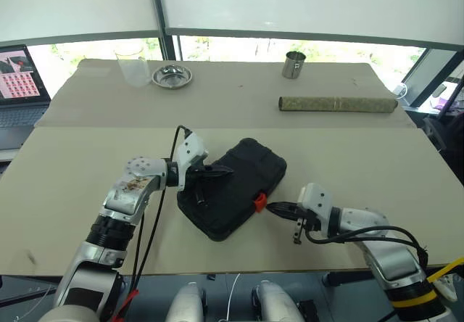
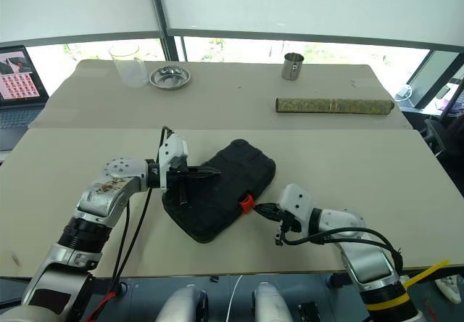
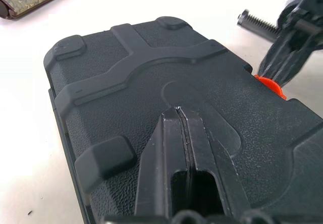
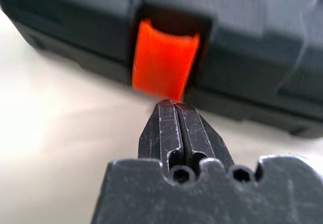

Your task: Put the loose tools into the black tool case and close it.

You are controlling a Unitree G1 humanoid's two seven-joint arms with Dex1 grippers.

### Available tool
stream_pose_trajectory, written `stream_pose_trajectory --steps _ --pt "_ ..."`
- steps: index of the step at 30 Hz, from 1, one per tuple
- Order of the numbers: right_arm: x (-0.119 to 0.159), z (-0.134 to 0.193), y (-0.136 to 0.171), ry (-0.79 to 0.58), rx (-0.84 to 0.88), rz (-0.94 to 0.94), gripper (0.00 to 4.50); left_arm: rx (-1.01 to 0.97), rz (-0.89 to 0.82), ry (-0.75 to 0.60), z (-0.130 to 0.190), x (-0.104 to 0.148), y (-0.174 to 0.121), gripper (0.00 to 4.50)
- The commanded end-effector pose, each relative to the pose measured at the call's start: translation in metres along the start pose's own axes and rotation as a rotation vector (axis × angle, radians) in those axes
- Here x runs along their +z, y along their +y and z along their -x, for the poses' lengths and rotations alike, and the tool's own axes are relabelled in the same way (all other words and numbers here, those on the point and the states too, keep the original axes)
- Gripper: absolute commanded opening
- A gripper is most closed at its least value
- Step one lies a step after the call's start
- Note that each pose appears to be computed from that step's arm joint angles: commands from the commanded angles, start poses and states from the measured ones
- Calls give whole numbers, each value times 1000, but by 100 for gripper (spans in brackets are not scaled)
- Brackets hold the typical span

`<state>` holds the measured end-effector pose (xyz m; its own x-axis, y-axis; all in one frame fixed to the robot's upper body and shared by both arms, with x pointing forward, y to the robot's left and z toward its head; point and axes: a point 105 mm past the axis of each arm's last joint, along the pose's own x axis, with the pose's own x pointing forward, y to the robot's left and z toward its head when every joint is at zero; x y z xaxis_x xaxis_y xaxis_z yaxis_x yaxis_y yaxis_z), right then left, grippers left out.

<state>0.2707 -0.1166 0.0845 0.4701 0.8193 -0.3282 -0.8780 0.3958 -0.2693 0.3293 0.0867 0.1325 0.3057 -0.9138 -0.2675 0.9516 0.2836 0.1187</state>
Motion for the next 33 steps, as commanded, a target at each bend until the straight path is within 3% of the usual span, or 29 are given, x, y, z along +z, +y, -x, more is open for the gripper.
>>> stream_pose_trajectory --steps 1,7,20,33 --pt "13 0 -3 -35 -7 42 3 -41 48 61 -5 -19 -9 0" --pt "24 -5 1 -82 12 34 3 -33 60 105 -8 -27 -9 0" --pt "18 3 9 -20 47 12 3 -47 64 135 -8 -34 -13 0" --pt "23 -6 1 -47 26 37 3 -43 66 131 -9 -33 -13 0"
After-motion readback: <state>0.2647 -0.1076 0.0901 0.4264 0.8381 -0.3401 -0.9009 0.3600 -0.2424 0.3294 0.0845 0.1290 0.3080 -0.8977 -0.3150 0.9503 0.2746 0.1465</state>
